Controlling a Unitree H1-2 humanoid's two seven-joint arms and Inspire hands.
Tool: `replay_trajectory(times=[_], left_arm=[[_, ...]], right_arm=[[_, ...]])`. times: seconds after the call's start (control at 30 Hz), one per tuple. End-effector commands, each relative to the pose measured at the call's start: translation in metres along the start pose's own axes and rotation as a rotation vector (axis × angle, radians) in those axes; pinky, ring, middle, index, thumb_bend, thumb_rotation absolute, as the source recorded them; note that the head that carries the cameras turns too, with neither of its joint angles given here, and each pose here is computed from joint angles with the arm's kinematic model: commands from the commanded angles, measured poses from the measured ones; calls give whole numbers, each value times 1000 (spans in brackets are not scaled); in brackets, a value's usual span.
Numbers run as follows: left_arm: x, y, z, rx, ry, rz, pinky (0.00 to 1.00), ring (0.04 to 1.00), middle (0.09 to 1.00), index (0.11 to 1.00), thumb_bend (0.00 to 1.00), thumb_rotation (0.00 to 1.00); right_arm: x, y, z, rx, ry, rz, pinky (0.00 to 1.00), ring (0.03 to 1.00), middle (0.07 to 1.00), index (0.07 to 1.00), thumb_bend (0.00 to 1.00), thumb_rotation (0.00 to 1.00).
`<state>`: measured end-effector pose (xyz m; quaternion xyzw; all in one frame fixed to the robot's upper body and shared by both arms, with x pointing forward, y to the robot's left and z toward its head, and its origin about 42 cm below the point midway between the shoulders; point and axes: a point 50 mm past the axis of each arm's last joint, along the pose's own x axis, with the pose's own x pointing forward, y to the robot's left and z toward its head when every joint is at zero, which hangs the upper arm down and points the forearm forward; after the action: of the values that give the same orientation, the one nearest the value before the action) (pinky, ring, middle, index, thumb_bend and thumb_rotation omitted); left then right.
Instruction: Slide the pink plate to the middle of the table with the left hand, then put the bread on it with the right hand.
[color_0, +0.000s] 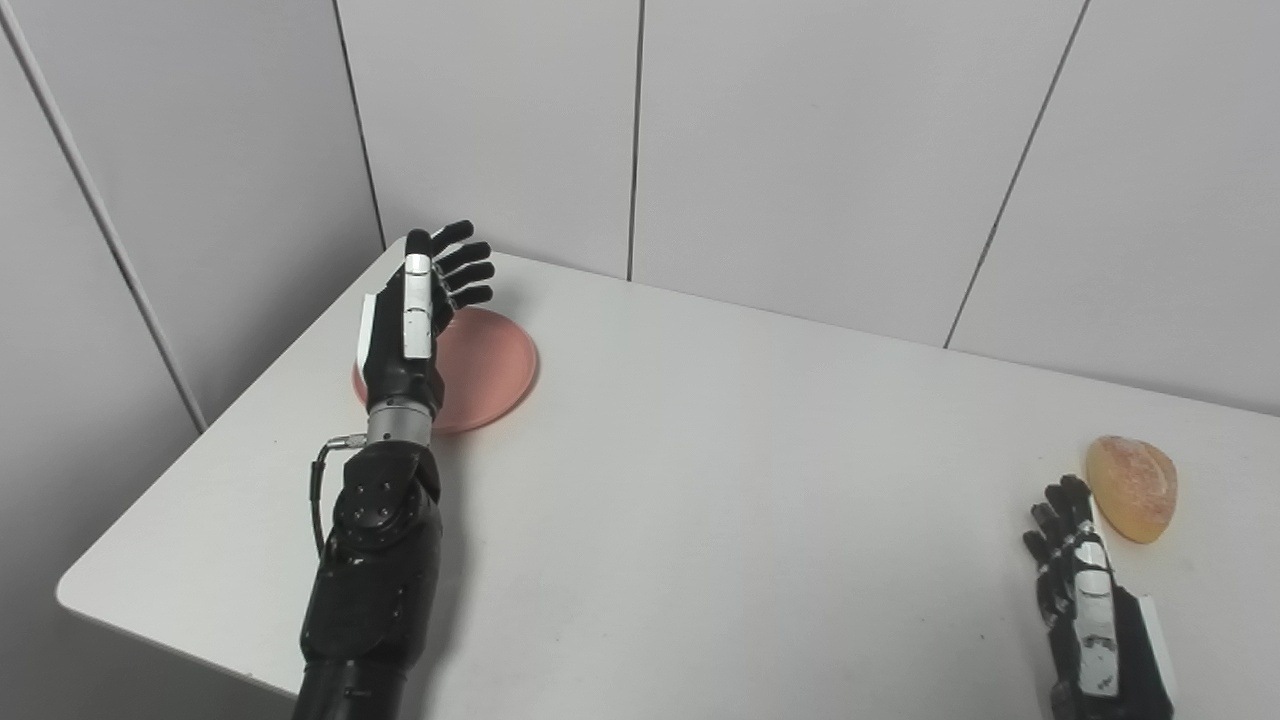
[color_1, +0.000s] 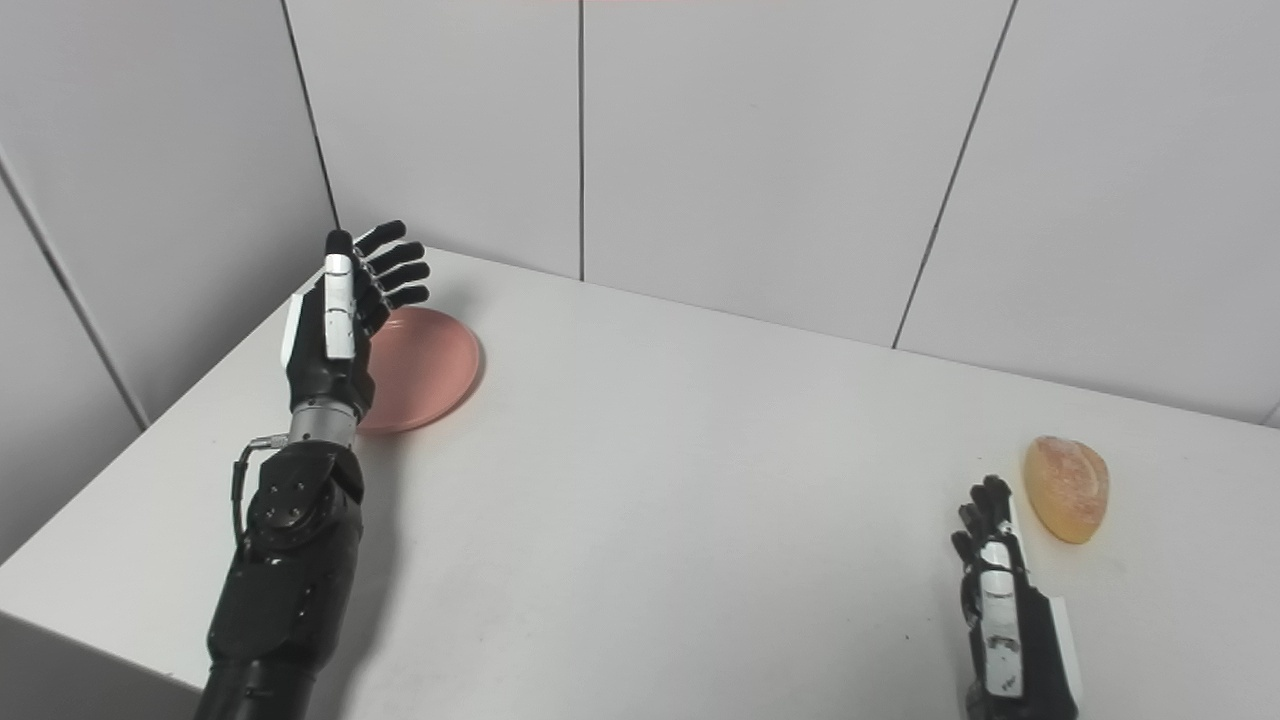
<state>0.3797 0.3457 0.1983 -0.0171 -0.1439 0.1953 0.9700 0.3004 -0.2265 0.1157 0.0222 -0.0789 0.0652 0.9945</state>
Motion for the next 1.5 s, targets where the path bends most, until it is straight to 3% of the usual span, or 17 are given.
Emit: replay_trajectory(times=[0.0, 0.37, 0.63, 1.0, 1.47], left_arm=[[25, 8, 30, 24, -112, 11, 658, 697, 705, 698, 800, 1000], [56, 59, 29, 109, -116, 63, 666, 703, 711, 707, 788, 1000], [79, 92, 2, 195, -85, 93, 693, 723, 727, 726, 764, 1000], [81, 118, -14, 214, -25, 144, 719, 742, 740, 732, 776, 1000], [80, 126, -24, 227, 66, 93, 750, 772, 771, 773, 767, 1000]], right_arm=[[-20, -8, -12, -11, 24, -12, 1000, 994, 1000, 1000, 585, 1000], [-24, -10, -11, 9, 30, 1, 1000, 997, 1000, 1000, 590, 994], [-19, -8, -18, 2, 45, 17, 1000, 991, 1000, 1000, 579, 997], [-20, -7, -17, -10, 57, 27, 1000, 1000, 1000, 1000, 566, 997], [-25, -14, -6, 12, 32, 11, 1000, 1000, 1000, 1000, 598, 993]])
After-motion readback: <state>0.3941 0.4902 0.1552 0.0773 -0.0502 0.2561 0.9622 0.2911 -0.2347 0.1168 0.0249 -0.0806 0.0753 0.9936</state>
